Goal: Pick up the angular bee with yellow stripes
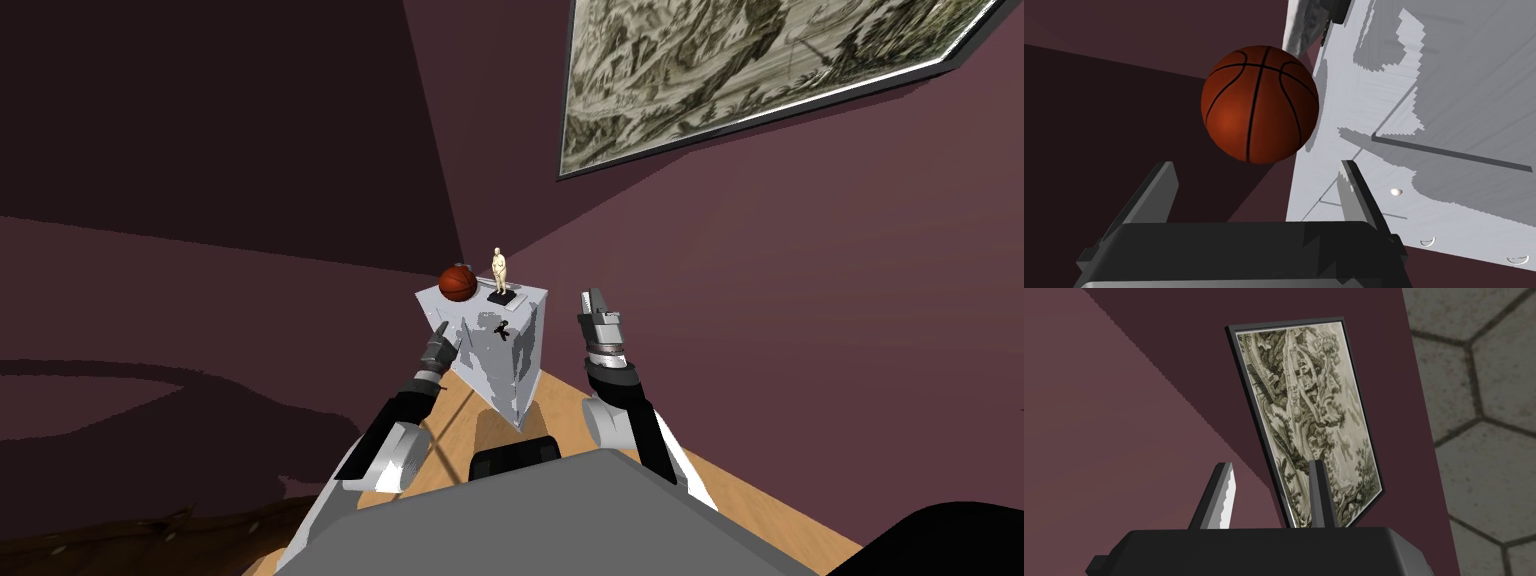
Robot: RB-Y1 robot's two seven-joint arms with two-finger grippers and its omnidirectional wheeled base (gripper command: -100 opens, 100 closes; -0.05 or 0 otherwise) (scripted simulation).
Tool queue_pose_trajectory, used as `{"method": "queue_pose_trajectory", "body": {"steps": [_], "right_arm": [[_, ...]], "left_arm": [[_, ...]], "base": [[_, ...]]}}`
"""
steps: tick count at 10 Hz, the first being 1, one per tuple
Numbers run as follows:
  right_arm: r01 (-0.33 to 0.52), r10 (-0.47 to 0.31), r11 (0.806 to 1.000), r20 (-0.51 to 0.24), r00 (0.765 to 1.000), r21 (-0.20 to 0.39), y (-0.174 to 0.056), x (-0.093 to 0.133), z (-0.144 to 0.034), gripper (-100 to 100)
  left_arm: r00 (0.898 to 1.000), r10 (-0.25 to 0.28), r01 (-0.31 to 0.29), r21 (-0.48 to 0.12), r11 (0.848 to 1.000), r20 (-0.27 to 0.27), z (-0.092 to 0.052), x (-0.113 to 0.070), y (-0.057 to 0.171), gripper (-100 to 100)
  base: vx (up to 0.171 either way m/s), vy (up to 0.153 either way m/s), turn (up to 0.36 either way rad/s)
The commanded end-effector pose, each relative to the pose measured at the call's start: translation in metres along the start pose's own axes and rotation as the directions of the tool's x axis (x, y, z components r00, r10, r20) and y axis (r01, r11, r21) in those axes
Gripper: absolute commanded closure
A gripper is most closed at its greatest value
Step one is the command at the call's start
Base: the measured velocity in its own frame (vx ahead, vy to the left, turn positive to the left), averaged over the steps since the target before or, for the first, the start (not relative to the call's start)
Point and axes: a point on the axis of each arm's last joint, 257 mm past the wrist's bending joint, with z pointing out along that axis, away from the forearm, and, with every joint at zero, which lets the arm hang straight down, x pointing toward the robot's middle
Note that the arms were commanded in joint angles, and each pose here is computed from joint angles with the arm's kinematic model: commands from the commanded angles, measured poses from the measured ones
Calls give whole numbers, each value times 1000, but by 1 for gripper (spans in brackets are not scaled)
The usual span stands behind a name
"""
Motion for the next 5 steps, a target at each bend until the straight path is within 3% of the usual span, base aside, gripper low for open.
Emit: {"method": "queue_pose_trajectory", "body": {"steps": [1,5], "right_arm": [[0,0,1000,0,1000,0,0,0,0,0],[0,0,1000,0,1000,0,0,0,0,0]], "left_arm": [[1000,-18,17,-45,999,-7,3,3,11,-100],[999,-48,46,-124,991,-17,9,10,30,-100]], "base": [[-12,55,-34],[-11,47,-32]]}}
